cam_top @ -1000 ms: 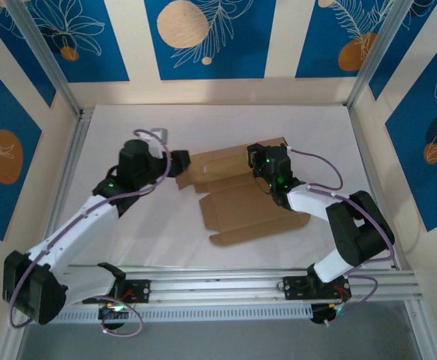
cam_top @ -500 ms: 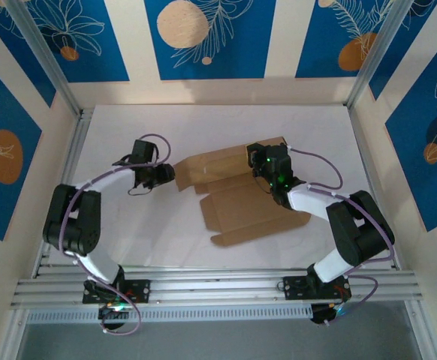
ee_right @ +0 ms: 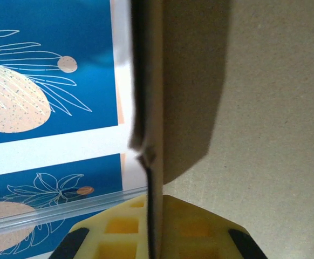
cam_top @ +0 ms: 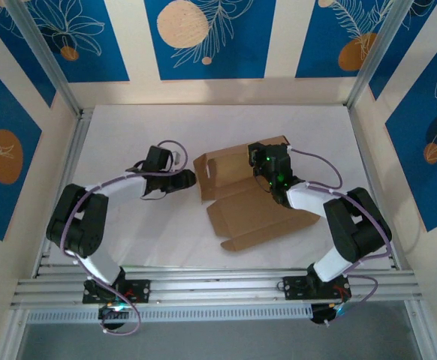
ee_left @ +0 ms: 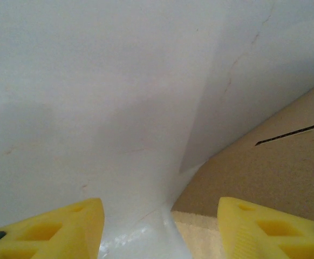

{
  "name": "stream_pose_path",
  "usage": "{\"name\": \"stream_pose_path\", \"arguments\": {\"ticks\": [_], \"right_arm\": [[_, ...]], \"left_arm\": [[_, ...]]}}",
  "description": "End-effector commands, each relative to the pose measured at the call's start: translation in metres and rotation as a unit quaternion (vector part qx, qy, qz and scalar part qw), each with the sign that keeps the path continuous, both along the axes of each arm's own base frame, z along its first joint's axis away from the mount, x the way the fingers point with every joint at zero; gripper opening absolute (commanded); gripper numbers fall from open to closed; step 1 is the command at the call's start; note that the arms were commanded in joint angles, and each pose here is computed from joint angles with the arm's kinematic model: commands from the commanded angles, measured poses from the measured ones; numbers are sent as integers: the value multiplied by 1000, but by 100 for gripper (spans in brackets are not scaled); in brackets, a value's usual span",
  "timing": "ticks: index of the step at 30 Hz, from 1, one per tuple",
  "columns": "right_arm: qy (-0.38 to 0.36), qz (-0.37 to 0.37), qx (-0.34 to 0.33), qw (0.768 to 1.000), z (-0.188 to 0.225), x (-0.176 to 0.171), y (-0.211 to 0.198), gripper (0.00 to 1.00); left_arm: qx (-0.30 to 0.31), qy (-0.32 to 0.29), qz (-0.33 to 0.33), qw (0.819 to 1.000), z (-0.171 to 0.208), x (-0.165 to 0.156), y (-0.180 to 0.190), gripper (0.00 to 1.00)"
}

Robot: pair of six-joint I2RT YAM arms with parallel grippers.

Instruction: Fold the paper box

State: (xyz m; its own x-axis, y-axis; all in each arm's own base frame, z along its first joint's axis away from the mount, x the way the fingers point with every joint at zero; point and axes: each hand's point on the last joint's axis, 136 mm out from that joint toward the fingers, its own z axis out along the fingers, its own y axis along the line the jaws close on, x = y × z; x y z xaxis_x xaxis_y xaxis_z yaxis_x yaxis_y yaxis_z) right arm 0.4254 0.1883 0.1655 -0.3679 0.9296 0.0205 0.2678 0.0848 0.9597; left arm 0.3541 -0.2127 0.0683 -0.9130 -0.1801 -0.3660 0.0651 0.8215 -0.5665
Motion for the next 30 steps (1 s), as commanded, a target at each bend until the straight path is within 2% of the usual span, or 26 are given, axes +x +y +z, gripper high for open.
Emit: {"name": "stream_pose_path", "arguments": {"ticks": [1, 10, 15, 18, 22, 30], "right_arm": [[38, 20, 1, 999, -25, -9, 14, 0], [21, 12, 38, 999, -26, -6, 17, 0], [15, 18, 36, 999, -23, -6, 19, 0], [13, 26, 25, 999, -23, -9, 19, 0], [16, 27, 21, 999, -28, -14, 14, 0], [14, 39, 6, 999, -28, -20, 13, 0]], "left_arm": [[-84, -30, -25, 996, 26, -5, -32, 58], [-203, -85, 8, 975, 66, 7, -53, 59], [-233, -106, 16, 967, 77, 12, -55, 59], [-214, -106, 9, 971, 70, 12, -54, 59], [-156, -111, -2, 981, 58, 10, -47, 59], [-63, -166, -98, 979, 67, -13, -69, 62]]}}
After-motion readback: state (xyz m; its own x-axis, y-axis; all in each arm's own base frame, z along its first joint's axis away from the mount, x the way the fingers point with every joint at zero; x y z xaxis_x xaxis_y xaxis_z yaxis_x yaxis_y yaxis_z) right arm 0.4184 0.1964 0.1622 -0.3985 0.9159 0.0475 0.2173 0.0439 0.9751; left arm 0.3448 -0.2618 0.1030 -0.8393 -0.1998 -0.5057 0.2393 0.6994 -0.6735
